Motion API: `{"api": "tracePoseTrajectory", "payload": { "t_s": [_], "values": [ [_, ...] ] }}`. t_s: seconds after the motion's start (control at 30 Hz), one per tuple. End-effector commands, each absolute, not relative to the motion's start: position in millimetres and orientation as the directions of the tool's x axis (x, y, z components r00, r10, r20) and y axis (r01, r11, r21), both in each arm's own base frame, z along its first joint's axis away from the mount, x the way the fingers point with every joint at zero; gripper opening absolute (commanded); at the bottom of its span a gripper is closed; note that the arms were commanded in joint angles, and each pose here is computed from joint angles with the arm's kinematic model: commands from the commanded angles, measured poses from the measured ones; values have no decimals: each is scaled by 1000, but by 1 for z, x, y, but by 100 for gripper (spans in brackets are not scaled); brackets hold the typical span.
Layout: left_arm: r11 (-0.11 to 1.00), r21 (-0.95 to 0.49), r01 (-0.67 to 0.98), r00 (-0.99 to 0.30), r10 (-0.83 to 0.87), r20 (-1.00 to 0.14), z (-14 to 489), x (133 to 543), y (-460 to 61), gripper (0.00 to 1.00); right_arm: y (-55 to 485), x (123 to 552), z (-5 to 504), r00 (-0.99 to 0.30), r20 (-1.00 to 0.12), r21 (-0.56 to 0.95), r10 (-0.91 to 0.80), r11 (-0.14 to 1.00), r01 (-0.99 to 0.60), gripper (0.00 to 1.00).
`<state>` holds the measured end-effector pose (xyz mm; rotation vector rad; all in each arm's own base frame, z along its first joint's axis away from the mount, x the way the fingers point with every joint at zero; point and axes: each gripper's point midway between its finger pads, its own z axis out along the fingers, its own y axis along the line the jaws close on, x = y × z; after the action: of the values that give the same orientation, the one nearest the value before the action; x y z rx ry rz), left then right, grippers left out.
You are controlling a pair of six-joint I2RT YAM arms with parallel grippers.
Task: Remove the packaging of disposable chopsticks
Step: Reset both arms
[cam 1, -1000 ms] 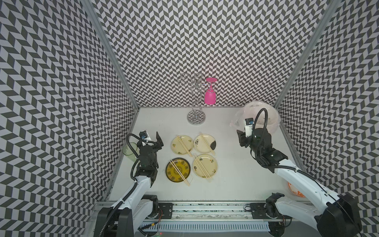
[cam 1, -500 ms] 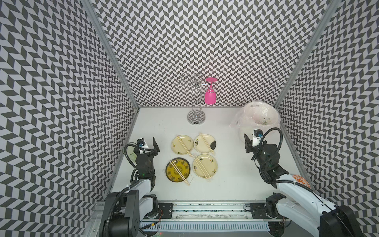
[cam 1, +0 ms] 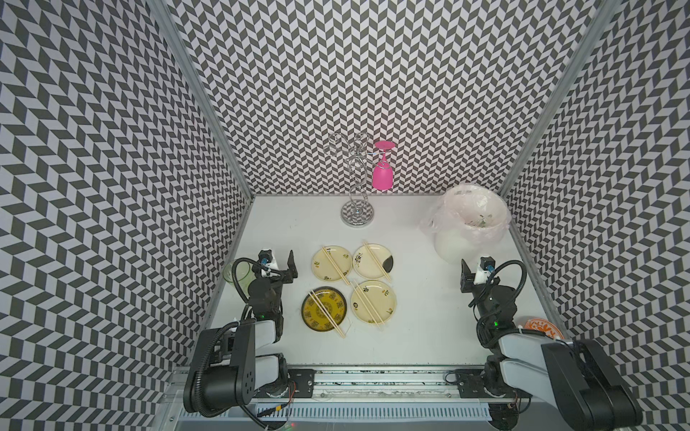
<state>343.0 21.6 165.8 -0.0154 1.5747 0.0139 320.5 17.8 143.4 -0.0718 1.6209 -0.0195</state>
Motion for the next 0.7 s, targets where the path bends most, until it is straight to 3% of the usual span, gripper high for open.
{"api": "tracePoseTrajectory", "payload": {
  "t_s": [0.0,0.2,0.27,0.37,0.4,0.53,0.67],
  "values": [
    [996,-13,85,79,-20,-997,182,341,4,86,19,320,186,142,-990,-18,-7,997,-75,51],
    [982,42,186,137,16,-990,172,335,-18,89,19,326,173,139,-990,-8,6,995,-97,58],
    [983,41,177,143,15,-990,170,340,-19,100,17,321,180,201,-979,5,23,996,-90,59],
    [995,-17,103,47,-22,-999,158,356,-4,100,3,320,179,198,-979,49,51,999,-14,76],
    [997,-30,73,15,-31,-999,155,366,1,100,-6,330,175,170,-983,77,70,997,33,97],
    [999,-34,39,-28,-33,-999,148,380,3,100,-12,364,156,42,-996,82,79,993,82,99],
    [999,-31,38,-25,-30,-999,148,379,3,100,-14,365,157,51,-995,87,82,992,96,99]
  ]
}}
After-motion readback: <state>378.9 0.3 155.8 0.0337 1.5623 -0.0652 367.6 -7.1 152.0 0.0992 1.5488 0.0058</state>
